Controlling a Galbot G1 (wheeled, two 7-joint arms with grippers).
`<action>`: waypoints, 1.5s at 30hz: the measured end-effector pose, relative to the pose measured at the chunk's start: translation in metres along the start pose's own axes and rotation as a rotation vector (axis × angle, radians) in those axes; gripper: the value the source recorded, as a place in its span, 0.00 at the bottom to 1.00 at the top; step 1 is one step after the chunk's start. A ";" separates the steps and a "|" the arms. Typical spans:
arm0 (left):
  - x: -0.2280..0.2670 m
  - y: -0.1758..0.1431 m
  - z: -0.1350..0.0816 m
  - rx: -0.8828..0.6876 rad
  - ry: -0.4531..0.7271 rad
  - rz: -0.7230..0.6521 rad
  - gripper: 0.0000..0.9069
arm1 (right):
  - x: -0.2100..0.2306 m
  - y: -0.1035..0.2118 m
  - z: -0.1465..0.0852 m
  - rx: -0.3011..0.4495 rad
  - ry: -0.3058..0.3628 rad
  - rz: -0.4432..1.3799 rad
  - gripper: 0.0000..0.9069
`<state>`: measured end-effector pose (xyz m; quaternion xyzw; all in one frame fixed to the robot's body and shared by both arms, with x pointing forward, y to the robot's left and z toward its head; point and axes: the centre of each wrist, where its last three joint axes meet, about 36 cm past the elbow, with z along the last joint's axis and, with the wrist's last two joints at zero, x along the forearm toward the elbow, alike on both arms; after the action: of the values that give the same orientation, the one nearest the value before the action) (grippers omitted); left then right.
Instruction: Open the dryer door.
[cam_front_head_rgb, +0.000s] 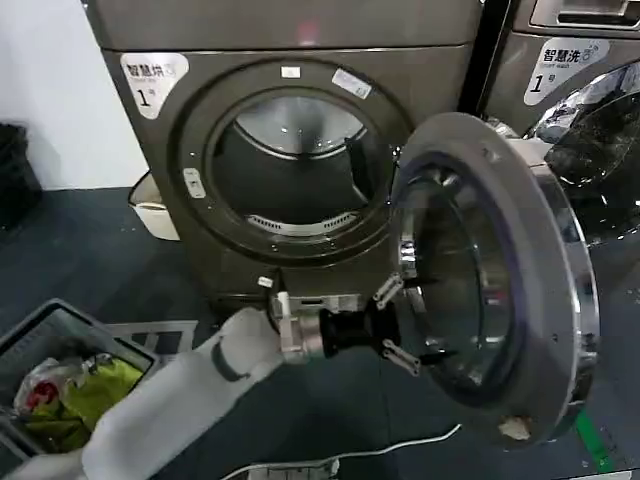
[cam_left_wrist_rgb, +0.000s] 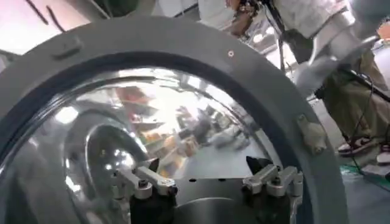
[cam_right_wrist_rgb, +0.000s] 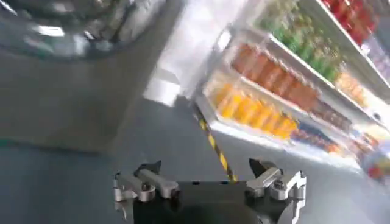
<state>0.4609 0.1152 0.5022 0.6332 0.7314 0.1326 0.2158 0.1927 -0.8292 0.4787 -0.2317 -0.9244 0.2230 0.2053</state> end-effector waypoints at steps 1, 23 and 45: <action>-0.003 -0.001 0.001 0.001 -0.003 -0.001 1.00 | 0.010 -0.001 0.005 0.003 0.012 0.018 1.00; -0.075 -0.019 0.015 -0.034 -0.039 -0.059 1.00 | 0.245 0.006 -0.003 0.133 0.133 0.307 1.00; -0.146 -0.006 0.044 -0.192 -0.029 -0.241 1.00 | 0.343 0.046 -0.004 0.115 0.191 0.407 1.00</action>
<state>0.4920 -0.0329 0.4825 0.5192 0.7828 0.1659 0.3003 -0.0669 -0.6135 0.5537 -0.4215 -0.8206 0.2893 0.2556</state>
